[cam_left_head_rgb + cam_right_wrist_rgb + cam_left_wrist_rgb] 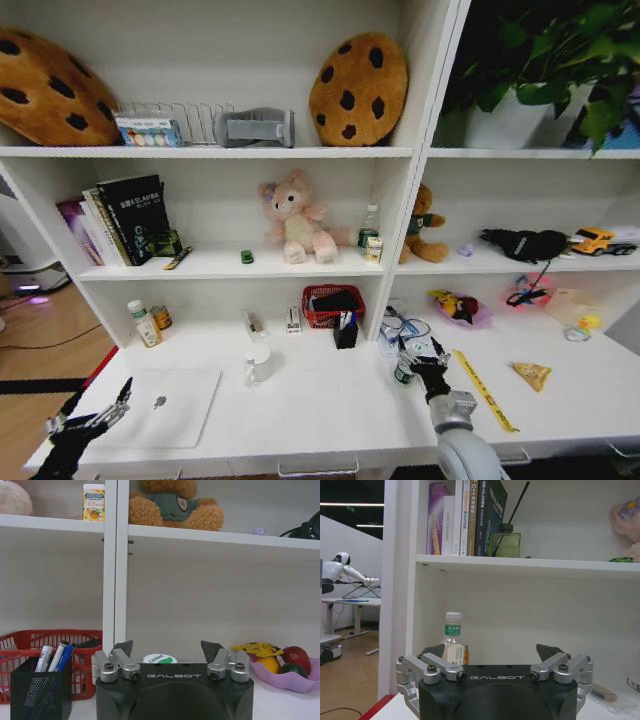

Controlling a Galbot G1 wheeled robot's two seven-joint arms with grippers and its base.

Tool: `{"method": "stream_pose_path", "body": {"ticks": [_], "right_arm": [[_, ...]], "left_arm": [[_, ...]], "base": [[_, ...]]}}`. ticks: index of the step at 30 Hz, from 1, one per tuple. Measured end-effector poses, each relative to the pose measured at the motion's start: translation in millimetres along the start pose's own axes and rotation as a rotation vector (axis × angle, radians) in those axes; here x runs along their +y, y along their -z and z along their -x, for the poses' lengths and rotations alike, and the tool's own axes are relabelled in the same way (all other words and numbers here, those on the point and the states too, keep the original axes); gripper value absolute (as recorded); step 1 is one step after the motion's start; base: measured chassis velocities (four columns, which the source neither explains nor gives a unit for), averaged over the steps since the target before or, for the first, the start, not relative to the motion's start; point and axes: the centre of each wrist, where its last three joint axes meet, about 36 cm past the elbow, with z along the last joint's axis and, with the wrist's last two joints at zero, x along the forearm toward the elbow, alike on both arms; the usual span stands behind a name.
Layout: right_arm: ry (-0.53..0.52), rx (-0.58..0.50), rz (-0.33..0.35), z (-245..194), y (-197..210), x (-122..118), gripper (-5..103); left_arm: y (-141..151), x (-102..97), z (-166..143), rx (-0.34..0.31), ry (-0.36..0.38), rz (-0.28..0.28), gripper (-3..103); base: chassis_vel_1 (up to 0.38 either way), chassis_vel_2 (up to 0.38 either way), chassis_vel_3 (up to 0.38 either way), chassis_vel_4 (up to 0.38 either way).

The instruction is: Organize the objects on the table.

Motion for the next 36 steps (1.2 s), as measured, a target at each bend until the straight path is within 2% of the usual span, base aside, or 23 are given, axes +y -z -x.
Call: {"method": "stream_pose_path", "body": {"ticks": [1, 4, 6, 8, 9, 13, 21, 24, 26, 29, 32, 34, 36], "right_arm": [[0.000, 0.000, 0.000, 0, 0, 0, 79], [0.000, 0.008, -0.002, -1, -2, 0, 62], [0.000, 0.011, -0.001, -1, -3, 0, 62], [0.001, 0.017, 0.000, -2, -4, 1, 51], [0.001, 0.017, 0.000, -2, -4, 1, 51], [0.001, 0.018, 0.008, -7, 0, 5, 30], [-0.005, 0.000, 0.010, -17, 19, 0, 29], [0.014, -0.021, 0.029, -48, 62, 7, 29], [0.013, -0.016, 0.029, -57, 69, 8, 29], [-0.012, 0.005, 0.044, -97, 103, 15, 29], [-0.033, 0.028, 0.055, -120, 119, 22, 29], [-0.092, 0.109, 0.008, -149, 113, 30, 29], [-0.110, 0.128, -0.016, -160, 109, 35, 29]], "left_arm": [[0, 0.0, 0, 0.000, 0.000, 0.000, 100], [0, 0.0, 0, 0.000, 0.000, 0.000, 100], [0, 0.0, 0, 0.000, 0.000, 0.000, 100], [0, 0.0, 0, 0.000, 0.000, 0.000, 100], [0, 0.0, 0, 0.000, 0.000, 0.000, 100], [0, 0.0, 0, 0.000, 0.000, 0.000, 100], [0, 0.0, 0, 0.000, 0.000, 0.000, 100], [0, 0.0, 0, 0.000, 0.000, 0.000, 100], [0, 0.0, 0, 0.000, 0.000, 0.000, 100], [0, 0.0, 0, 0.000, 0.000, 0.000, 100], [0, 0.0, 0, 0.000, 0.000, 0.000, 100], [0, 0.0, 0, 0.000, 0.000, 0.000, 100], [0, 0.0, 0, 0.000, 0.000, 0.000, 100]], "base": [[0.000, 0.000, 0.000, 0.000], [0.000, 0.000, 0.000, 0.000], [0.000, 0.000, 0.000, 0.000], [0.000, 0.000, 0.000, 0.000], [0.000, 0.000, 0.000, 0.000], [0.000, 0.000, 0.000, 0.000], [0.000, 0.000, 0.000, 0.000], [0.000, 0.000, 0.000, 0.000], [0.000, 0.000, 0.000, 0.000], [0.000, 0.000, 0.000, 0.000], [0.000, 0.000, 0.000, 0.000], [0.000, 0.000, 0.000, 0.000], [0.000, 0.000, 0.000, 0.000]]}}
